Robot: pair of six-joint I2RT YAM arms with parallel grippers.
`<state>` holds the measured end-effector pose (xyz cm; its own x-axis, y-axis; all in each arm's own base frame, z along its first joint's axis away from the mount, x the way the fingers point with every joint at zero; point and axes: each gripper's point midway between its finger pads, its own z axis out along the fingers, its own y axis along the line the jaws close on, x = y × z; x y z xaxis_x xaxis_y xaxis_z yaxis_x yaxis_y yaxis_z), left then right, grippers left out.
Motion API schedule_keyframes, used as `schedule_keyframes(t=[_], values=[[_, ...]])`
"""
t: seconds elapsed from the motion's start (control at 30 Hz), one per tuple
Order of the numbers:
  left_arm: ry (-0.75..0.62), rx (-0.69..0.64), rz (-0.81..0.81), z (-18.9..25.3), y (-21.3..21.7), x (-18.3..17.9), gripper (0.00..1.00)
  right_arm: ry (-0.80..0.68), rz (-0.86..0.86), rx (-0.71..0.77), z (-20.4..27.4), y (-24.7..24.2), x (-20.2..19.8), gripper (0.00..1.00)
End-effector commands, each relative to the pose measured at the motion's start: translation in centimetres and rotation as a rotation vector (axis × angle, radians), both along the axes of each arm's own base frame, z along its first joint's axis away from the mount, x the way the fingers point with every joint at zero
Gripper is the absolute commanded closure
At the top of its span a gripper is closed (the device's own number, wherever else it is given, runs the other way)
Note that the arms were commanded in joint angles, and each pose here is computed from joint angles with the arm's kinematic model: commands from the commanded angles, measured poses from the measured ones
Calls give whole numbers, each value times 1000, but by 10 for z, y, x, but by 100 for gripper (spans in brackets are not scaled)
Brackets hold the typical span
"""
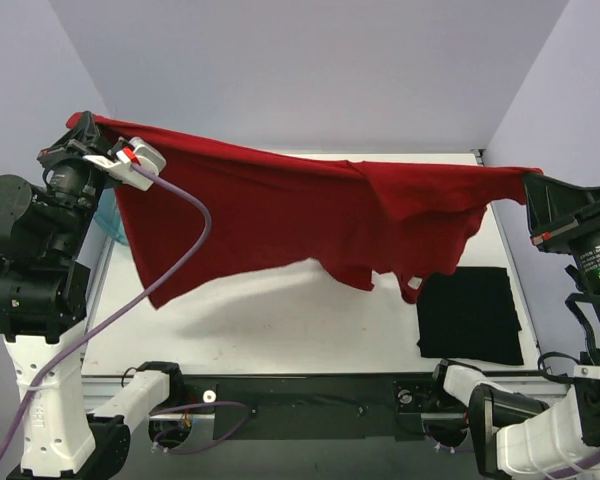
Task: Fold and stack the t-shirts
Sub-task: Flatten out the tshirt
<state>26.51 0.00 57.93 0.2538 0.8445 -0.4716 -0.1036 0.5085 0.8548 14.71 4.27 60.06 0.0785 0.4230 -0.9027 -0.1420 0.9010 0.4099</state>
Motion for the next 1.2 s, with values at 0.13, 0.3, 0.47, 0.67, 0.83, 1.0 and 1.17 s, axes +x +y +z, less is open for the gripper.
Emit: schedule_keyframes(t=[0.13, 0.3, 0.47, 0.67, 0.83, 1.0, 1.17], values=[[-75, -51, 78, 33, 17, -30, 100, -180, -257, -91, 31, -48, -40, 100], [13, -81, 37, 9, 9, -17, 100, -107, -265, -120, 13, -60, -14, 100], [94, -153, -67, -11, -12, 27, 100, 19, -97, -181, -6, -23, 83, 100], [71, -227, -90, 8, -30, 112, 100, -24, -71, 42, 14, -43, 198, 100], [-37, -266, -93, 39, -54, 171, 100, -197, -69, 239, 54, -82, 254, 100], [-138, -259, -72, 68, -64, 203, 100, -360, -53, 286, 95, -105, 244, 100], [-147, -193, -38, 62, -62, 219, 100, -364, -110, 282, 97, -140, 218, 100]])
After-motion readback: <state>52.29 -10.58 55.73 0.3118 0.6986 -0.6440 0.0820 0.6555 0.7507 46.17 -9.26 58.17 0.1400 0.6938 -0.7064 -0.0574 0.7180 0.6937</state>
